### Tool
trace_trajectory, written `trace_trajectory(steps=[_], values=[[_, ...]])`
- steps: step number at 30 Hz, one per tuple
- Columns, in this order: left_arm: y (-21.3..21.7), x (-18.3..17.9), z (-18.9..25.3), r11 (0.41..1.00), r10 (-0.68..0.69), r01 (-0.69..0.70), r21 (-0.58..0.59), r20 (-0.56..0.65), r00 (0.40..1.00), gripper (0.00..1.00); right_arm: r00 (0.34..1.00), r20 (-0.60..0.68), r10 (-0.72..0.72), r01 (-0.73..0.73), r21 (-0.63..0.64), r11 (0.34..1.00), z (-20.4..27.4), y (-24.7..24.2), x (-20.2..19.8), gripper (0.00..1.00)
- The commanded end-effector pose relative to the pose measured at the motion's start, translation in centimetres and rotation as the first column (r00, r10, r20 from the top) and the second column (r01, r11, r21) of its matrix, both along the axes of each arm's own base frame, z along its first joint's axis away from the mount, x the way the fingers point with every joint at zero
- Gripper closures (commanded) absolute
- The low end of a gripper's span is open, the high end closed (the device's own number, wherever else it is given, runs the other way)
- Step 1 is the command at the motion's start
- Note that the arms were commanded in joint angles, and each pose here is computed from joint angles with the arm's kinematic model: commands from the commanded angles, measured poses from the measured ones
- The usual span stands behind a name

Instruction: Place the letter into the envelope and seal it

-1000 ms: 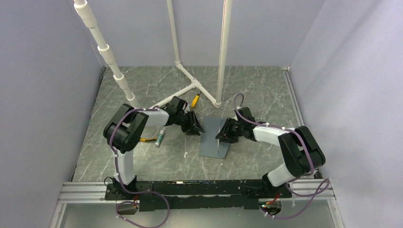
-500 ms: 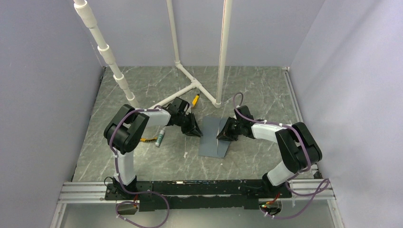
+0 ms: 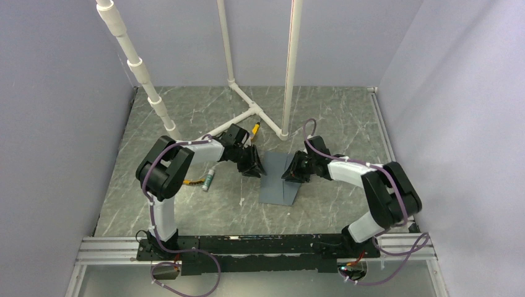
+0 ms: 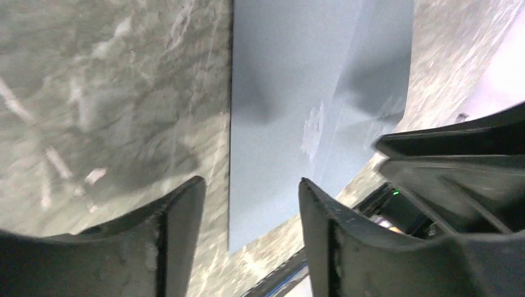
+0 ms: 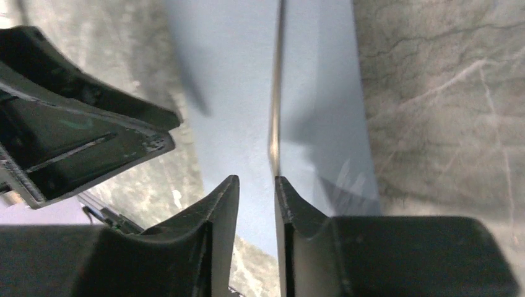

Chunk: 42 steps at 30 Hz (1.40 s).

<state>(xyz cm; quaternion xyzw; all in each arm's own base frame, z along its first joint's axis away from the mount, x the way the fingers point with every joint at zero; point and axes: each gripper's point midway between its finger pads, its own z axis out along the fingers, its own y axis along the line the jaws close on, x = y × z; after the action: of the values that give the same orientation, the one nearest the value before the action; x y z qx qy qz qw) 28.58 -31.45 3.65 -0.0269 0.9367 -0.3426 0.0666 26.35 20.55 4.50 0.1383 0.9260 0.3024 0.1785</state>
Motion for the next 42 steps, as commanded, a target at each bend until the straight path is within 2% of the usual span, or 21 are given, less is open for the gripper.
trace_trajectory(steps=[1, 5, 8, 10, 15, 18, 23, 29, 39, 42], values=[[1.9, 1.4, 5.7, 0.995, -0.055, 0.038, 0.089, 0.191, 0.98, 0.33, 0.983, 0.182, -0.019, 0.028, -0.047, 0.999, 4.7, -1.7, 0.8, 0.61], [6.0, 0.9, 7.1, 0.965, -0.044, -0.021, 0.263, 0.237, 0.971, 0.23, 0.972, 0.235, -0.007, 0.026, -0.076, 0.997, 6.2, -2.7, 0.0, 0.58], [11.2, -0.2, 6.3, 0.877, 0.025, -0.135, 0.462, 0.236, 0.971, 0.2, 0.967, 0.256, -0.007, 0.025, -0.068, 0.997, 6.6, -2.9, -0.4, 0.57], [13.7, -1.2, 5.7, 0.83, 0.091, -0.201, 0.52, 0.229, 0.969, 0.2, 0.967, 0.254, -0.007, 0.021, -0.053, 0.998, 6.5, -2.7, -0.6, 0.56], [17.7, -2.9, 3.9, 0.814, 0.232, -0.292, 0.502, 0.18, 0.956, 0.21, 0.972, 0.236, 0.004, 0.0, -0.014, 1.0, 6.1, -1.9, -0.8, 0.56], [19.2, -3.3, 3.1, 0.794, 0.264, -0.317, 0.519, 0.176, 0.948, 0.25, 0.974, 0.226, 0.01, -0.009, -0.006, 1.0, 5.9, -1.7, -0.8, 0.56], [19.1, -3.6, 1.3, 0.799, 0.243, -0.286, 0.529, 0.152, 0.958, 0.34, 0.974, 0.224, 0.027, -0.03, 0.008, 1.0, 6.0, -1.1, -0.6, 0.56], [19.1, -2.5, 0.0, 0.797, 0.209, -0.27, 0.54, 0.172, 0.963, 0.5, 0.978, 0.207, 0.039, -0.047, 0.033, 0.998, 5.8, -0.5, -0.5, 0.57], [18.9, -2.1, -1.8, 0.785, 0.157, -0.208, 0.583, 0.138, 0.978, 0.46, 0.979, 0.197, 0.046, -0.05, 0.016, 0.999, 5.4, -0.7, -0.7, 0.58], [18.6, -2.5, -2.5, 0.78, 0.145, -0.185, 0.598, 0.115, 0.983, 0.51, 0.978, 0.201, 0.047, -0.055, 0.03, 0.998, 5.5, -0.5, -0.5, 0.58]])
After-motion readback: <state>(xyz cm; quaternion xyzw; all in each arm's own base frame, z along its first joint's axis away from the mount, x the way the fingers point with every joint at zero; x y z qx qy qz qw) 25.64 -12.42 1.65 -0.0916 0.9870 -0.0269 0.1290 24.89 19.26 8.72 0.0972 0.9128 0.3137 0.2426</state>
